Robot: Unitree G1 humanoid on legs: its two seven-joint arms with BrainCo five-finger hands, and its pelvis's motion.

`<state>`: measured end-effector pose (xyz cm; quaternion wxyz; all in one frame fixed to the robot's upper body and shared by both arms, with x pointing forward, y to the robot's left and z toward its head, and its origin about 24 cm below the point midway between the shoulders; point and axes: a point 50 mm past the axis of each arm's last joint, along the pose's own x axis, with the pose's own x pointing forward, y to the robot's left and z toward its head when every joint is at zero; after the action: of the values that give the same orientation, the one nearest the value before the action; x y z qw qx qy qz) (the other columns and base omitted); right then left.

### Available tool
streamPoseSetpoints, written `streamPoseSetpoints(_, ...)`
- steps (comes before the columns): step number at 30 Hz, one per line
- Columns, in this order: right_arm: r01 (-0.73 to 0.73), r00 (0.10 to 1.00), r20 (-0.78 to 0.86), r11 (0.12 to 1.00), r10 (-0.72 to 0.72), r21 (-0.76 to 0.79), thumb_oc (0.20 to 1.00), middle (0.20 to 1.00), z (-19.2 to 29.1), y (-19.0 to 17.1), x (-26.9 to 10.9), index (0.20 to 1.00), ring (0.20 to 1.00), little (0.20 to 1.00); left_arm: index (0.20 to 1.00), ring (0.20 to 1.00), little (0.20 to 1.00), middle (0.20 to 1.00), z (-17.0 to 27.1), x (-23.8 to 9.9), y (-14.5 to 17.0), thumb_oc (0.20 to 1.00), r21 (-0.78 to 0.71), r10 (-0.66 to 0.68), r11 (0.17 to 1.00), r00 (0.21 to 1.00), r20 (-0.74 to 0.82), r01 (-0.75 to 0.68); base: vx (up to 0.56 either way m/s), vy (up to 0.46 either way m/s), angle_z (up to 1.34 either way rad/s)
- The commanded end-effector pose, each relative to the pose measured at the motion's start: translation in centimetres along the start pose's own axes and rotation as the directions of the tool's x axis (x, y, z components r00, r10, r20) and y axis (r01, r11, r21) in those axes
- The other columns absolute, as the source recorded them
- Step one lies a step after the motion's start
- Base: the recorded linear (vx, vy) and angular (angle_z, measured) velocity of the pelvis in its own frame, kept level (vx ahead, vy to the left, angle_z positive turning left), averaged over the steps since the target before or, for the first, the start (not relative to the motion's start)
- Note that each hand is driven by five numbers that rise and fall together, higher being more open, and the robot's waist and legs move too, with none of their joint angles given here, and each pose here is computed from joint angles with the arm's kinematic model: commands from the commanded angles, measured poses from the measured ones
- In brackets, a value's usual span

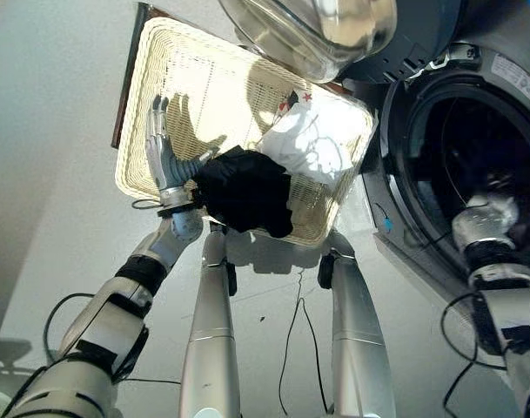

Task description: Put the clothes into the washing machine.

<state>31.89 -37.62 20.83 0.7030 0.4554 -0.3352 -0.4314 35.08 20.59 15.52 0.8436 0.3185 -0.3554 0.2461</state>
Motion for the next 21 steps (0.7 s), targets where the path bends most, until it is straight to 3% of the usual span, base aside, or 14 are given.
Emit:
streamPoseSetpoints(1, 0.015, 0.99, 0.142, 0.999, -0.007, -0.052, 1.0, 1.0, 3.1, -0.1, 1.1, 1.0, 1.0, 1.0, 1.0, 1.0, 1.0, 1.0, 0.8, 0.8, 0.3, 1.0, -0.083, -0.069, 0.994, 0.997, 0.045, 0.073, 0.0, 0.0, 0.0)
streamPoseSetpoints(3, 0.034, 0.988, 0.151, 0.992, -0.015, -0.122, 1.0, 1.0, 4.6, -1.3, 2.5, 1.0, 1.0, 1.0, 1.0, 1.0, 1.0, 1.0, 0.6, 0.4, -0.1, 1.0, -0.06, -0.253, 0.964, 0.964, 0.085, 0.259, 0.0, -0.011, 0.02)
streamPoseSetpoints(6, 0.053, 0.988, 0.153, 0.986, -0.028, -0.16, 1.0, 1.0, 5.4, -1.9, 3.2, 1.0, 1.0, 1.0, 1.0, 1.0, 1.0, 1.0, 0.6, 0.0, -0.6, 1.0, -0.05, -0.394, 0.915, 0.913, 0.103, 0.4, 0.01, -0.005, 0.03)
streamPoseSetpoints(10, 0.096, 0.986, 0.157, 0.958, -0.054, -0.272, 1.0, 1.0, 6.1, -2.6, 4.0, 1.0, 1.0, 1.0, 1.0, 1.0, 1.0, 1.0, 1.1, -0.3, -1.4, 1.0, -0.01, -0.632, 0.77, 0.765, 0.126, 0.638, 0.01, -0.007, 0.04)
streamPoseSetpoints(21, 0.061, 0.996, 0.077, 0.931, -0.035, -0.36, 1.0, 1.0, 4.4, -2.6, 3.9, 1.0, 1.0, 1.0, 1.0, 1.0, 1.0, 1.0, 3.3, 0.0, -3.5, 1.0, 0.13, -0.856, 0.516, 0.502, 0.128, 0.847, 0.0, -0.003, 0.04)
